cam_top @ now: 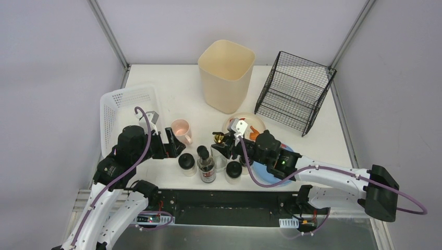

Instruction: Clear the kitchen counter

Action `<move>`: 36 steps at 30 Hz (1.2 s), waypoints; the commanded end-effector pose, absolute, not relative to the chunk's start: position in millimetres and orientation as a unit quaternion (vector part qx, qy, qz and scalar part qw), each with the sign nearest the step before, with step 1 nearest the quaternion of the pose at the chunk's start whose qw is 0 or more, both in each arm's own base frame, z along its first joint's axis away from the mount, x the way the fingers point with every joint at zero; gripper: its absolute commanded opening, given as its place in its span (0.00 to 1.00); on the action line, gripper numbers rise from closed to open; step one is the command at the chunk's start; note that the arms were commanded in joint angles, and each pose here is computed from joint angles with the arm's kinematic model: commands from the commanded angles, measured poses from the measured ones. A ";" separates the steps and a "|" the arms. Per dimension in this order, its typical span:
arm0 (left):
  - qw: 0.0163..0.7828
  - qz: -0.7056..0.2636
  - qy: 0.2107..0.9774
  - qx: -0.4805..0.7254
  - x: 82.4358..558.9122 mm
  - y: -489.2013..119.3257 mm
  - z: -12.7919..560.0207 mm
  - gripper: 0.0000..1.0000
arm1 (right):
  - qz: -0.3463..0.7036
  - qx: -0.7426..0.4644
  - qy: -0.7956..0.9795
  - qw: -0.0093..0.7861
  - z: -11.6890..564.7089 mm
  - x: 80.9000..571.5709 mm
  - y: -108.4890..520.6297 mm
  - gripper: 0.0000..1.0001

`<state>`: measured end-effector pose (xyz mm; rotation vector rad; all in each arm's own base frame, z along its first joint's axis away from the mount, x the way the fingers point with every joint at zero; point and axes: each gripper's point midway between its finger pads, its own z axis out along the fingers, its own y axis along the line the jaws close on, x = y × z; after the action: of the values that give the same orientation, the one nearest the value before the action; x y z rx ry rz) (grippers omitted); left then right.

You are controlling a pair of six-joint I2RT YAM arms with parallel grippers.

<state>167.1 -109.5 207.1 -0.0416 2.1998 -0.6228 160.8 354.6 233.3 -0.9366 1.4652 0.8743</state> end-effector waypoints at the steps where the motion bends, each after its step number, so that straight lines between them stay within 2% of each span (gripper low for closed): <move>1: 0.424 -0.261 0.867 -0.019 170.8 -112.9 211.8 1.00 | 0.391 -0.386 0.602 0.580 252.3 159.1 358.8 0.19; 5: 0.422 -0.260 0.868 -0.019 170.9 -113.0 210.7 1.00 | 0.394 -0.387 0.593 0.586 265.8 158.0 358.0 0.06; 8: 0.421 -0.261 0.868 -0.019 170.8 -113.1 210.3 1.00 | 0.389 -0.385 0.588 0.595 278.5 159.9 356.9 0.00; 27: 0.422 -0.260 0.869 -0.018 170.3 -112.6 209.1 1.00 | 0.383 -0.322 0.540 0.677 373.7 172.9 337.8 0.00; 36: 0.422 -0.261 0.868 -0.018 169.8 -112.9 208.8 1.00 | 0.321 -0.303 0.539 0.718 436.4 196.2 329.3 0.00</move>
<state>165.7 -110.2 202.1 -0.0393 2.2116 -0.6265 184.2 344.6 329.9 -0.8504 1.3914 0.7421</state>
